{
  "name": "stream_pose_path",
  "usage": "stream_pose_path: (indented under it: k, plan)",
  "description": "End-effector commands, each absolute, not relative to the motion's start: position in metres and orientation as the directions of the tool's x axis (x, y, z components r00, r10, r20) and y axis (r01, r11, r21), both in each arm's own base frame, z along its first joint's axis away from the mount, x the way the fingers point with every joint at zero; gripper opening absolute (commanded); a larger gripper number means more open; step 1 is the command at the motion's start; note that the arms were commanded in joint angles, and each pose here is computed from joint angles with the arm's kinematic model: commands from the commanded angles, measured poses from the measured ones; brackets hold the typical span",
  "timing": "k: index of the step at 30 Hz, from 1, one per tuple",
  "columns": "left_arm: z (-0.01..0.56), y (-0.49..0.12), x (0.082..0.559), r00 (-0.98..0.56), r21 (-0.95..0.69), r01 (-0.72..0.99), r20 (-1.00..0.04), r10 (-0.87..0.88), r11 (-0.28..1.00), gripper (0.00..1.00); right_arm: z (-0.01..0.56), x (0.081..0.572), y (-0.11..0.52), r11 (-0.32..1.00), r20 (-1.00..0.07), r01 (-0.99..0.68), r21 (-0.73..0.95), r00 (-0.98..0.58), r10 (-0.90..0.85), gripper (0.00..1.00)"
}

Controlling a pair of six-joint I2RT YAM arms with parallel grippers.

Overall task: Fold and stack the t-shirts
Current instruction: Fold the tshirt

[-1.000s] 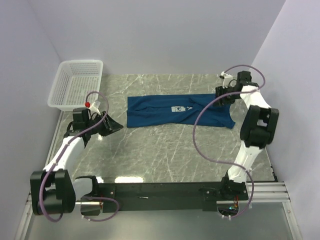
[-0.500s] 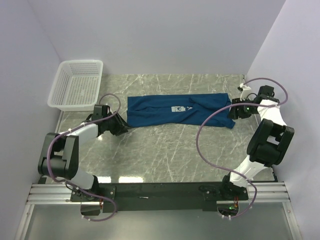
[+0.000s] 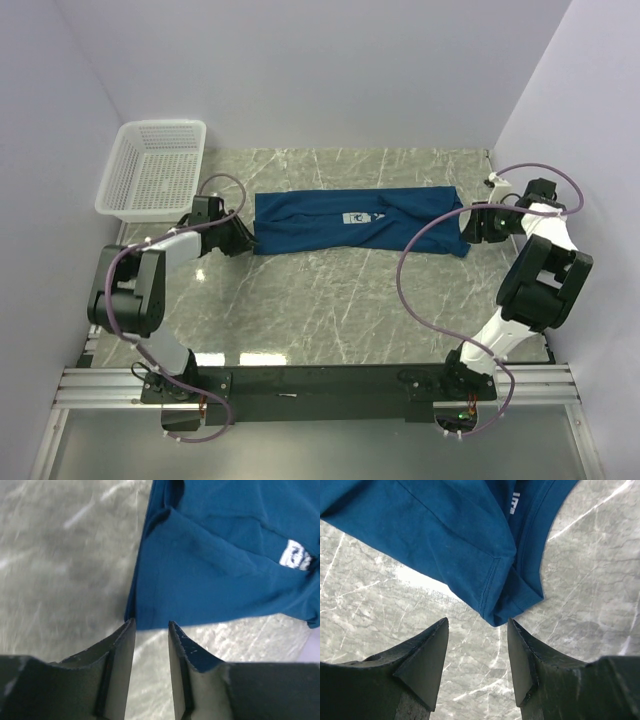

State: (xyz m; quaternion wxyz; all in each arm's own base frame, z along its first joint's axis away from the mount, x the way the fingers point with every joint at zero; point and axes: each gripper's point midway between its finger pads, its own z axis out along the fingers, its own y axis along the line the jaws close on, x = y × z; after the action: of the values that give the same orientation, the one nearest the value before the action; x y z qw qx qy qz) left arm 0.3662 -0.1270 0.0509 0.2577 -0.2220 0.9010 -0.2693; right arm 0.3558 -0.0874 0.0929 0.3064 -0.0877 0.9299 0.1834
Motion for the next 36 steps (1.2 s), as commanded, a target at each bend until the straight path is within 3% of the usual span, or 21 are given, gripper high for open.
stream_pose_path:
  k: [1,9,16,36]
  plan:
    - [0.046,-0.133,0.376,-0.798,-0.596,-0.206,-0.357,-0.485,0.776,0.37,0.09,0.355,-0.084,0.905,-0.598,-0.276,0.324,-0.801,-0.03,0.57]
    - [0.039,-0.137,0.378,-0.814,-0.6,-0.196,-0.341,-0.47,0.776,0.31,0.084,0.353,-0.087,0.906,-0.581,-0.261,0.334,-0.814,-0.02,0.57]
    - [0.042,-0.147,0.374,-0.835,-0.639,-0.16,-0.319,-0.449,0.752,0.01,0.072,0.351,-0.089,0.893,-0.54,-0.244,0.378,-0.841,-0.001,0.57]
    - [0.052,-0.146,0.373,-0.832,-0.641,-0.145,-0.334,-0.444,0.753,0.01,0.059,0.377,-0.064,0.832,-0.502,-0.248,0.497,-0.864,0.042,0.49]
